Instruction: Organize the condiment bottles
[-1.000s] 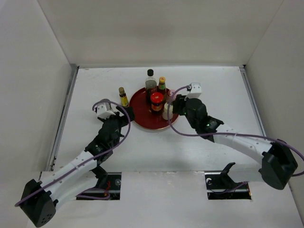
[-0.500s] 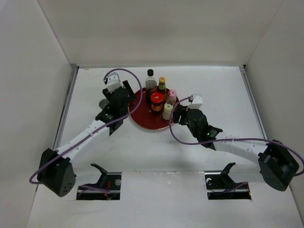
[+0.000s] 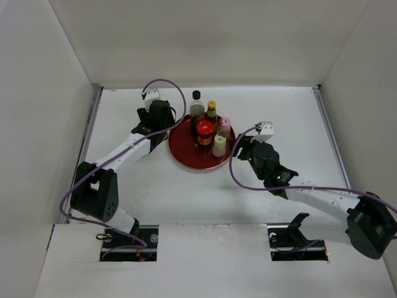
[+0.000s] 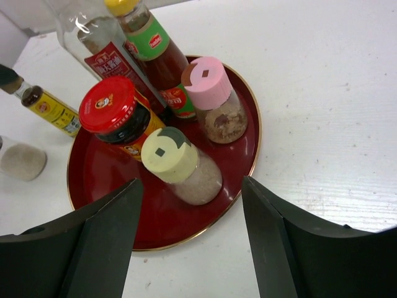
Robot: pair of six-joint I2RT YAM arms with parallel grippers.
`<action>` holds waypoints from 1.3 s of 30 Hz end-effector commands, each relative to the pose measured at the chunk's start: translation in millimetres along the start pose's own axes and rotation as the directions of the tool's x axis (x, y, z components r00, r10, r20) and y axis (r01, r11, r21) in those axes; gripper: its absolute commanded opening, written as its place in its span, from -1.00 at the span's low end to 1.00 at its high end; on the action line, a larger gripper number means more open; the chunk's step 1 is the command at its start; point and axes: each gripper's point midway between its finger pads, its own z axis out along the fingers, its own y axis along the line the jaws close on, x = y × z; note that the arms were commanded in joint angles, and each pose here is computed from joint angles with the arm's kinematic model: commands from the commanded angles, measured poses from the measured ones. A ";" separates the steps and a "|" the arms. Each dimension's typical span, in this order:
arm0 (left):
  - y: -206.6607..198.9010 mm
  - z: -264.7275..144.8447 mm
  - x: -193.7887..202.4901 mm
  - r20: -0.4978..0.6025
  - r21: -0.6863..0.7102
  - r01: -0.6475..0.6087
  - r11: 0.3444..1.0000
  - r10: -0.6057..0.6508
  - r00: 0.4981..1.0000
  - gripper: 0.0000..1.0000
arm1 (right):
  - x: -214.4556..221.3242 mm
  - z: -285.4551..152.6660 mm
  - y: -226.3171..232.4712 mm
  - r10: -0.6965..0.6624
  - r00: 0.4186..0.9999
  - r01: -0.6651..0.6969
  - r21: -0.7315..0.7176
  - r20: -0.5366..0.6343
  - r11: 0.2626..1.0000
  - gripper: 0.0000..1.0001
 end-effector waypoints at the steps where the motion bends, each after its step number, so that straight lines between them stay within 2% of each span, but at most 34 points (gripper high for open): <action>1: -7.4 2.6 -18.5 0.025 0.036 0.010 0.999 -0.011 1.000 0.25 | -16.3 -1.1 5.2 0.047 0.997 -0.046 -0.023 0.058 0.999 0.43; 13: -1.9 28.5 -15.8 0.068 -0.029 -0.006 1.000 0.007 0.998 -0.05 | -8.0 5.5 7.1 0.030 0.999 -0.029 -0.020 0.037 0.999 0.43; 18: -1.2 27.5 -18.4 0.086 -0.030 -0.004 1.000 0.007 0.996 -0.44 | -5.9 6.6 6.9 0.024 0.999 -0.023 -0.019 0.031 1.000 0.42; 21: 0.4 19.0 -27.4 0.122 -0.045 0.001 0.999 0.004 0.993 -0.59 | -5.2 7.6 7.1 0.021 0.999 -0.020 -0.018 0.029 1.000 0.42; 30: -6.3 -38.5 -68.9 0.267 -0.010 0.011 1.000 -0.008 0.964 -0.62 | -6.6 6.7 7.2 0.023 0.999 -0.022 -0.020 0.033 1.000 0.42; 39: -53.1 -63.0 -41.6 0.241 0.113 -0.046 0.993 0.018 0.970 -0.62 | -9.5 3.7 7.0 0.029 0.999 -0.028 -0.024 0.041 0.999 0.42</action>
